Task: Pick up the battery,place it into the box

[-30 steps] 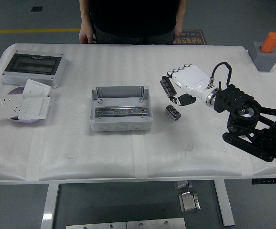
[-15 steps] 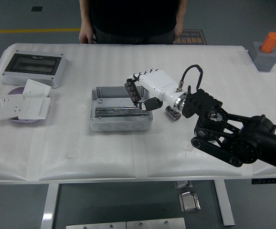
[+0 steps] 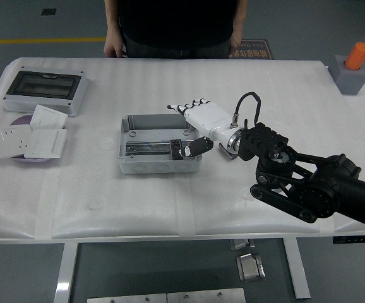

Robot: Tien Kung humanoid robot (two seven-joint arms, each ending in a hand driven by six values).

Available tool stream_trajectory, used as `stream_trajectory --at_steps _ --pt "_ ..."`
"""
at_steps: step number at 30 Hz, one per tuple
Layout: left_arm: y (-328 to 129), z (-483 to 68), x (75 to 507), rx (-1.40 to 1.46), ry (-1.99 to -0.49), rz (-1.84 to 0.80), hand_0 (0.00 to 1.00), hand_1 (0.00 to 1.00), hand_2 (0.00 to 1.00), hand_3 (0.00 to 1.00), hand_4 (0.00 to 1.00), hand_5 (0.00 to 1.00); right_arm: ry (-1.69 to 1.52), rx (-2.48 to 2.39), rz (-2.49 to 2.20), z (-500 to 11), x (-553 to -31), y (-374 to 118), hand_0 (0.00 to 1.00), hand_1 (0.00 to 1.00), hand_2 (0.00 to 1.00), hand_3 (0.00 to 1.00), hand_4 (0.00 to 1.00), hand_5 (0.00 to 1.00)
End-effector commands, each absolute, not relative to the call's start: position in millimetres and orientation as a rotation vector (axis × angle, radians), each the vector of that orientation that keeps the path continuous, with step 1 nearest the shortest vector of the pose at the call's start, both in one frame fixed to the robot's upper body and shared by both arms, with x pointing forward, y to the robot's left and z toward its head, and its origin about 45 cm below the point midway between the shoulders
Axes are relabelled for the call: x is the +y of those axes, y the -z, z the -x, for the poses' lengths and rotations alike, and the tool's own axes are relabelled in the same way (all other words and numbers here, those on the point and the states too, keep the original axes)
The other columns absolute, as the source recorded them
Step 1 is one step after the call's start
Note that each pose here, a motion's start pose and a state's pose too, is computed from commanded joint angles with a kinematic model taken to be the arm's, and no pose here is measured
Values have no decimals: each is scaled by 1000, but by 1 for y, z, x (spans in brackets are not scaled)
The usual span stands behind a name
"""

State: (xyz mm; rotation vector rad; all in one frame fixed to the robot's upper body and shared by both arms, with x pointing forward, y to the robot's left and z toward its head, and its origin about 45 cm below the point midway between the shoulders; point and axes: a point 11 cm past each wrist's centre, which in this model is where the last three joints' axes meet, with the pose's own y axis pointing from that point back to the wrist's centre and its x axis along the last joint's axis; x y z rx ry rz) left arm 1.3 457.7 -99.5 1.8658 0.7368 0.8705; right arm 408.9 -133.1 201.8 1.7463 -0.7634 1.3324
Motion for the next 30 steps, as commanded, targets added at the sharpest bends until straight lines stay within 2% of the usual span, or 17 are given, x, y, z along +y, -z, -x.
stream_trajectory --at_steps 8,18,19,23,24,29,30 --pt "100 -3 457 736 -875 -1861 623 639 442 580 404 391 -1372 -757 -1706 -411 -146 -208 998 998 998 998 998 639" --pt "99 -4 459 737 -887 -1860 623 639 442 580 403 391 -1597 -561 -1444 -415 -205 -225 998 998 998 998 998 641" --pt "99 -4 459 737 -888 -1860 623 639 442 581 403 391 -1617 -525 -1415 -415 -210 -224 998 902 910 956 998 586" --pt "99 -5 460 733 -889 -1860 623 639 442 581 403 391 -1649 -399 -1356 -414 -219 -219 998 902 910 956 998 586" --pt "99 -5 460 732 -889 -1859 623 639 442 580 403 390 -1651 -378 -1349 -416 -219 -220 998 851 858 878 998 495" --pt "99 -7 459 726 -888 -1857 623 639 442 580 403 390 -1649 -328 -1341 -424 -216 -223 998 851 858 878 998 495" --pt "99 -7 459 725 -888 -1857 623 639 442 581 402 389 -1648 -323 -1340 -426 -216 -223 939 769 770 804 929 307"
